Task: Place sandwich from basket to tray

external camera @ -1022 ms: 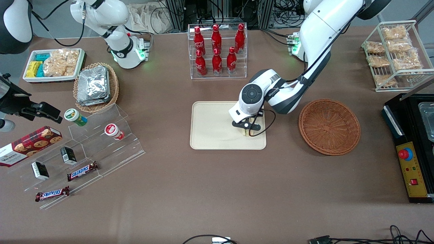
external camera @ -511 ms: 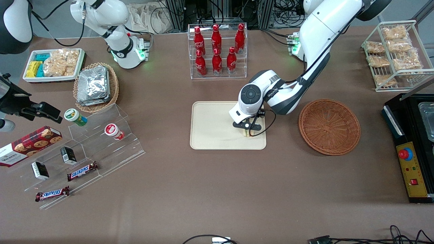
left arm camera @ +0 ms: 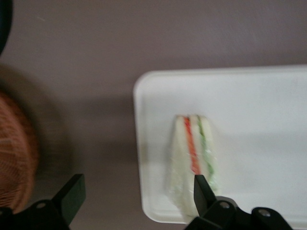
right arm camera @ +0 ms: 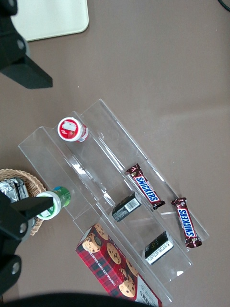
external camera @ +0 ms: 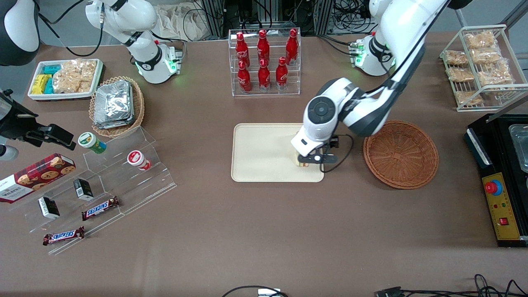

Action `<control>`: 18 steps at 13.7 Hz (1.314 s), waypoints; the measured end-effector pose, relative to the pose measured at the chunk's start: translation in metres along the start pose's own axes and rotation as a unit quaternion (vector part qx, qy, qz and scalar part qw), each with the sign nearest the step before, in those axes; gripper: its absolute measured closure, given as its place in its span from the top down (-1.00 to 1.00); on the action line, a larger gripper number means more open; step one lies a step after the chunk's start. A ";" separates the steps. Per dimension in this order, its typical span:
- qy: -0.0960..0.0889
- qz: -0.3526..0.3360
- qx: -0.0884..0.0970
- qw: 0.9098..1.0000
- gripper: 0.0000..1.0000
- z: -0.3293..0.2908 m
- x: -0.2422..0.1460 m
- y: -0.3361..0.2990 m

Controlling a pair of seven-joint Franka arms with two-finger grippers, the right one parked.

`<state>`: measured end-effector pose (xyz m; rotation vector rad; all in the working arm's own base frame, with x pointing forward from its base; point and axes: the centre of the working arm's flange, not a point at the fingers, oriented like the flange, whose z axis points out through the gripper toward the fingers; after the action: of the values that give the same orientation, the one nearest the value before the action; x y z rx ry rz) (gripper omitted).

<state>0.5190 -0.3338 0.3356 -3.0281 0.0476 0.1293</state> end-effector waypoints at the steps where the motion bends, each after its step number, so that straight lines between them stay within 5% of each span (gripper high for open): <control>1: 0.008 -0.017 0.001 1.000 1.00 -0.016 0.010 -0.018; 7: 0.042 -0.092 -0.004 0.995 1.00 -0.077 0.047 -0.108; 11: 0.017 -0.066 -0.006 0.998 1.00 -0.101 0.046 -0.157; 18: 0.009 -0.005 -0.010 1.000 1.00 -0.142 0.036 -0.252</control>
<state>0.5753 -0.1003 0.5004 -3.0483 0.0318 0.1022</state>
